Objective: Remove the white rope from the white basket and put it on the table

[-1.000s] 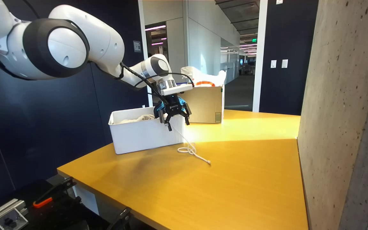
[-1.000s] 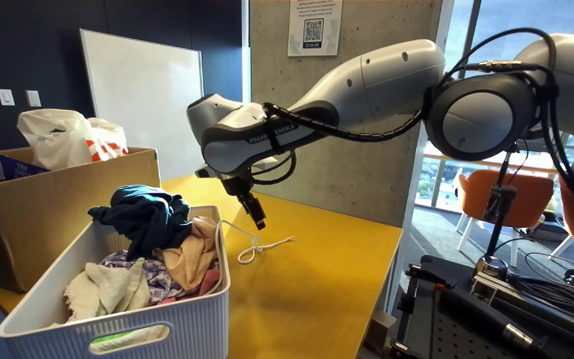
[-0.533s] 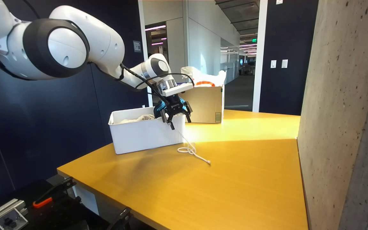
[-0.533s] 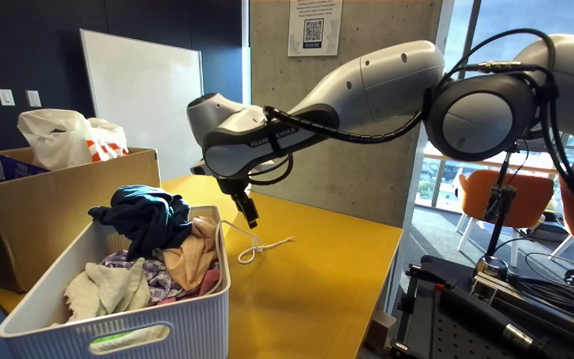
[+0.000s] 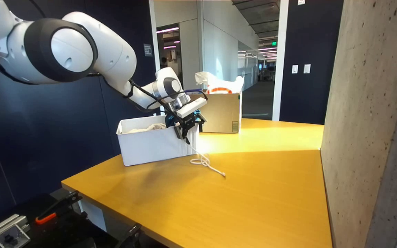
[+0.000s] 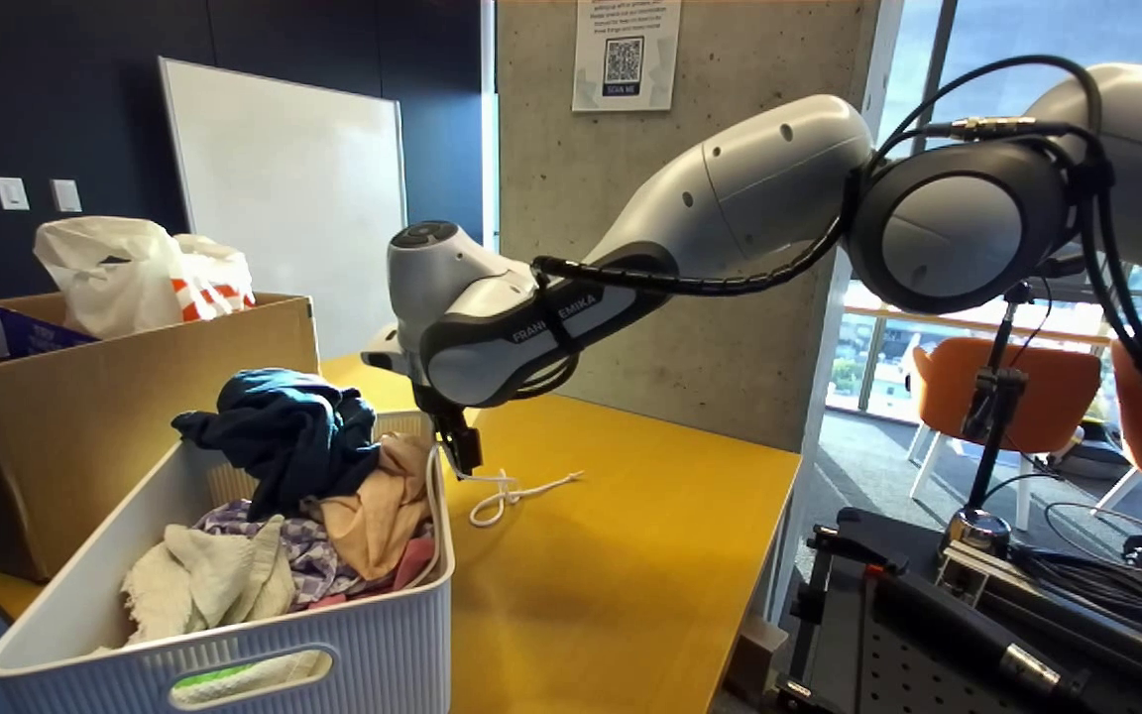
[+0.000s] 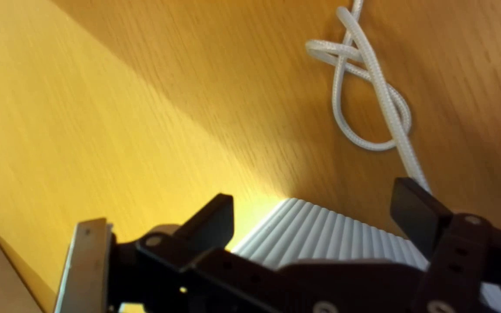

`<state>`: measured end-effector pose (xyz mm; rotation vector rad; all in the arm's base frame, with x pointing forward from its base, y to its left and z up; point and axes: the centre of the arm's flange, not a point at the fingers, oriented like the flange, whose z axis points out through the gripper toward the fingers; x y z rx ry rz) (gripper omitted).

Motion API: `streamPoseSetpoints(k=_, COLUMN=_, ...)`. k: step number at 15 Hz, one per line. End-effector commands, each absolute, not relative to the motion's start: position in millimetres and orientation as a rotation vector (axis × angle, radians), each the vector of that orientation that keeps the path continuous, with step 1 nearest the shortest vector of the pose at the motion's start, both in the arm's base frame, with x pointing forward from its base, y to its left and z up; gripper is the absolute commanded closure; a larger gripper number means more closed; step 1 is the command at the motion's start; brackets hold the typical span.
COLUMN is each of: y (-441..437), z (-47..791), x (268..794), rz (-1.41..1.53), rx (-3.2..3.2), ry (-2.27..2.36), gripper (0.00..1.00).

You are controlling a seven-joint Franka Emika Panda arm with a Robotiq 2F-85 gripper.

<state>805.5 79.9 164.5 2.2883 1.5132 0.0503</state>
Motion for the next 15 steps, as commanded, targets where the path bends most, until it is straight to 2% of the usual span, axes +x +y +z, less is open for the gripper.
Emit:
streamPoseSetpoints(k=1, y=66.6, z=172.1, x=730.3, rz=0.075, rx=2.227, ry=1.428, gripper=0.00)
streamPoseSetpoints(k=8, y=50.9, z=186.1, x=709.0, rz=0.238, rx=2.069, ry=1.212, gripper=0.00)
streamPoseSetpoints(k=15, y=56.9, z=178.5, x=671.4, rz=0.336, rx=2.080, ry=1.368, gripper=0.00)
